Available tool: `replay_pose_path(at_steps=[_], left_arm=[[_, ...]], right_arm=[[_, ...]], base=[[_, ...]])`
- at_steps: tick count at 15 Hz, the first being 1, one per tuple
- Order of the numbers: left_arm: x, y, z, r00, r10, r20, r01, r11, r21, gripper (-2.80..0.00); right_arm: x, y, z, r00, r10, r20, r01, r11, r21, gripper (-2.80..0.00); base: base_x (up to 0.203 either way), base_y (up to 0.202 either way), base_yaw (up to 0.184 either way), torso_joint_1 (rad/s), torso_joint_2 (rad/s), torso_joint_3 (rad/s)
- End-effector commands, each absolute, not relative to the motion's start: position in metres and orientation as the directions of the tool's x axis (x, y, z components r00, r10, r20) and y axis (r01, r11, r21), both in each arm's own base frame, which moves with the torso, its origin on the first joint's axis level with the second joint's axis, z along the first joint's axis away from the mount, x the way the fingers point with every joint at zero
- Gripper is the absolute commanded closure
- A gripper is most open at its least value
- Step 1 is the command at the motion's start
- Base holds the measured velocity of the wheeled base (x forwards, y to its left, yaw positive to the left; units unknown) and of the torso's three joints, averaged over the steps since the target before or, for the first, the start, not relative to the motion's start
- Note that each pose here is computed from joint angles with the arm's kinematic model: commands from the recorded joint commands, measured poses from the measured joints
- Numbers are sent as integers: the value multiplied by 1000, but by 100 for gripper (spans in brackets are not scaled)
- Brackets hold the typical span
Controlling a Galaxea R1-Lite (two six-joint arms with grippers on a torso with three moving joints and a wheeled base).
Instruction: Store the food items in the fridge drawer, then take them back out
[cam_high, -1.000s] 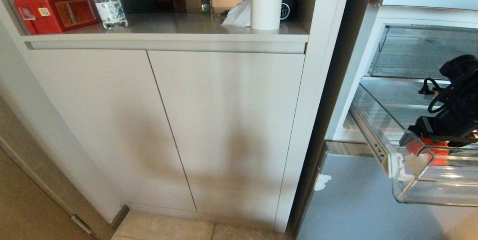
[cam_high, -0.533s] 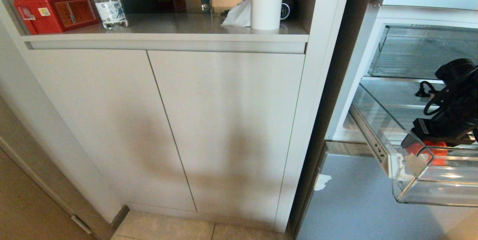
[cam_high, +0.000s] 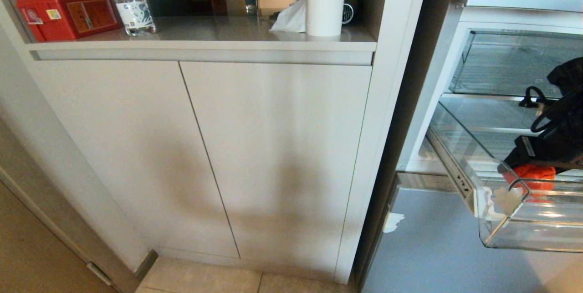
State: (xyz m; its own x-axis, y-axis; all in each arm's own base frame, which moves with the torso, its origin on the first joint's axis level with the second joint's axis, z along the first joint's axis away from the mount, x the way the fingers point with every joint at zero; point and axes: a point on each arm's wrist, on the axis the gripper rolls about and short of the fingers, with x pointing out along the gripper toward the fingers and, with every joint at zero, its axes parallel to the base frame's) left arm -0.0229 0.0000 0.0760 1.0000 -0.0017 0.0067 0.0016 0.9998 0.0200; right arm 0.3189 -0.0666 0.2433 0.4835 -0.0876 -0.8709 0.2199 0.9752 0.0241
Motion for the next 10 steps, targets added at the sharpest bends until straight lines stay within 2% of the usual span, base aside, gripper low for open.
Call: replay_pose_path(at_steps=[1,6,10], left_arm=[[-23,0,76,1000,-2,6,1,1000,20,0],[-23,0,76,1000,-2,6,1,1000,20,0],[-23,0,76,1000,-2,6,2,1000,20,0]], right_arm=[[283,-59,284,588,-104,-802,212,977,29,0],[205,-42,326,749,-117,-652,190,981,43,0],[118,-23,340,896,-135,-423,167,985,40,0]], base=[[0,0,0,0,0,0],[0,0,0,0,0,0],[0,0,0,0,0,0]])
